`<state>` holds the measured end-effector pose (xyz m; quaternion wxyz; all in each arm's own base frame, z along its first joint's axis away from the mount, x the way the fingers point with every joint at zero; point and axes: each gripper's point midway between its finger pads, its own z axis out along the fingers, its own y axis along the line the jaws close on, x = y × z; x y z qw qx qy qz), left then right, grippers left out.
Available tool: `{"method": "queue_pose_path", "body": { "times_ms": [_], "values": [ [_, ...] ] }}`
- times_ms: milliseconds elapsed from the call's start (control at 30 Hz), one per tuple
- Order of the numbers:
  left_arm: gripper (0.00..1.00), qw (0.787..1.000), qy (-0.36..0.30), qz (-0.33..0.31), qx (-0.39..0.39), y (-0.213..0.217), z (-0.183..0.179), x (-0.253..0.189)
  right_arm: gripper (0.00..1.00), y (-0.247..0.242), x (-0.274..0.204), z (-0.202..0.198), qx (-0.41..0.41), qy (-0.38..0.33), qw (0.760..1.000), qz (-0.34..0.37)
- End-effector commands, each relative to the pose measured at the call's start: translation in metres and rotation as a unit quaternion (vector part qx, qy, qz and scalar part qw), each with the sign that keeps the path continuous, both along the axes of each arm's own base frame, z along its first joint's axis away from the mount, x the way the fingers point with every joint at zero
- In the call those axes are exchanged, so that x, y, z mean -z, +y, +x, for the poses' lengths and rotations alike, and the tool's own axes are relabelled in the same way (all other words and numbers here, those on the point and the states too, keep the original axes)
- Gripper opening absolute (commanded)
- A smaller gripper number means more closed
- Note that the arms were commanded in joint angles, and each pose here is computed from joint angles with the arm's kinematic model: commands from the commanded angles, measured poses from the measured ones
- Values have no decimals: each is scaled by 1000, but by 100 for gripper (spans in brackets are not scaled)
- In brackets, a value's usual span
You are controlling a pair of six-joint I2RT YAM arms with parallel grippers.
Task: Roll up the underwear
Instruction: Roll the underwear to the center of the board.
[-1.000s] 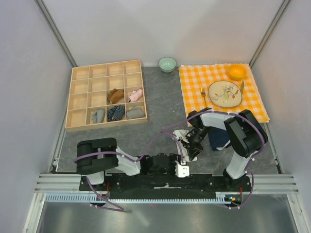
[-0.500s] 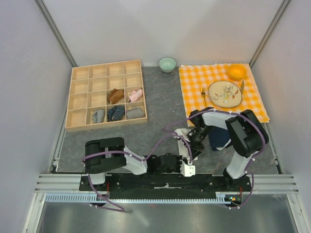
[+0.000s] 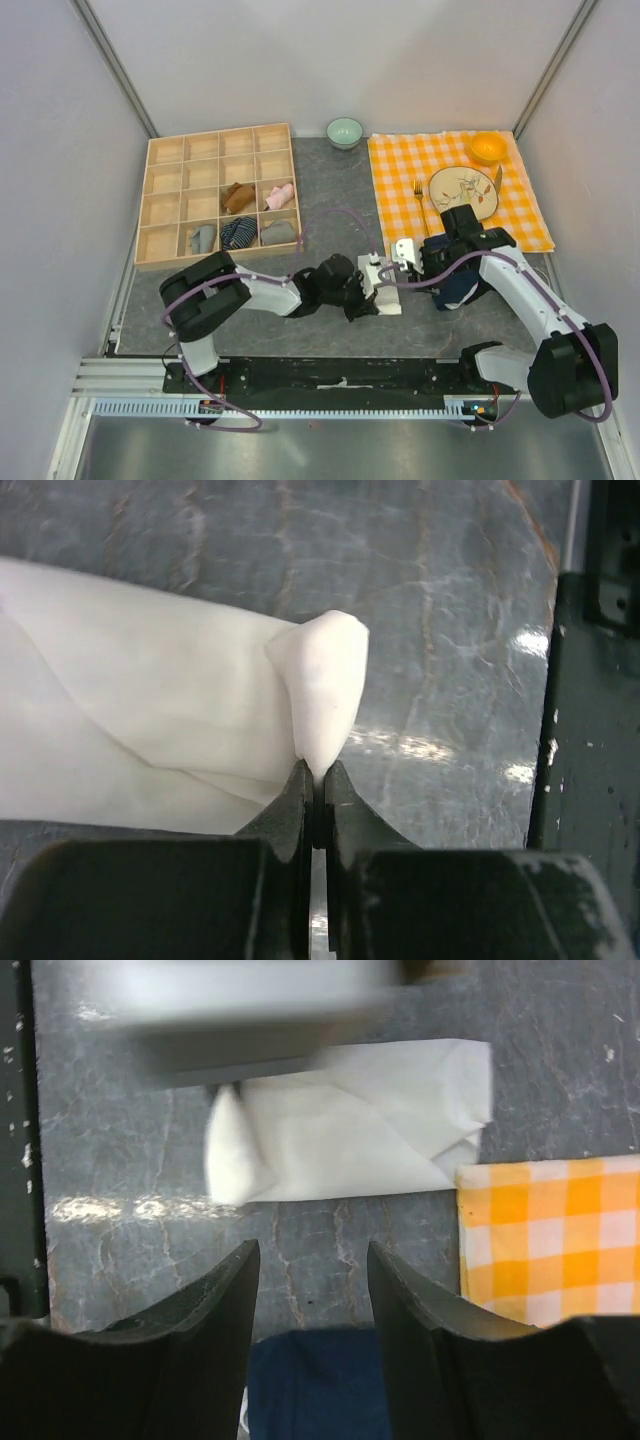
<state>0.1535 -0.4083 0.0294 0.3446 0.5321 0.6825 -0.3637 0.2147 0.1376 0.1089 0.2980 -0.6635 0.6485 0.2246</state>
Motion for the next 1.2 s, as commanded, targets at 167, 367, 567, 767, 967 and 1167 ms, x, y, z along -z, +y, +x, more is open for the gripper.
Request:
{"method": "queue_pose_path", "body": {
  "times_ms": [167,367,567,767,967,1167],
  "values": [
    [2,931,358,38,-57,8,-3,27,57,20,41,-47,-112,-14,993,-32],
    [2,908,406,25,-96,10,7,32,59,44,46,-31,-120,-111,985,-61],
    [2,893,435,17,-117,10,11,35,57,41,74,-32,-127,-109,979,-112],
    [12,883,447,-18,-138,5,21,23,49,30,101,-39,-133,-73,976,-157],
    [42,894,409,-103,-149,9,35,-16,27,24,112,-47,-126,-28,975,-183],
    [54,938,277,-152,-144,41,29,-40,19,37,102,-65,-130,64,979,-145]
  ]
}}
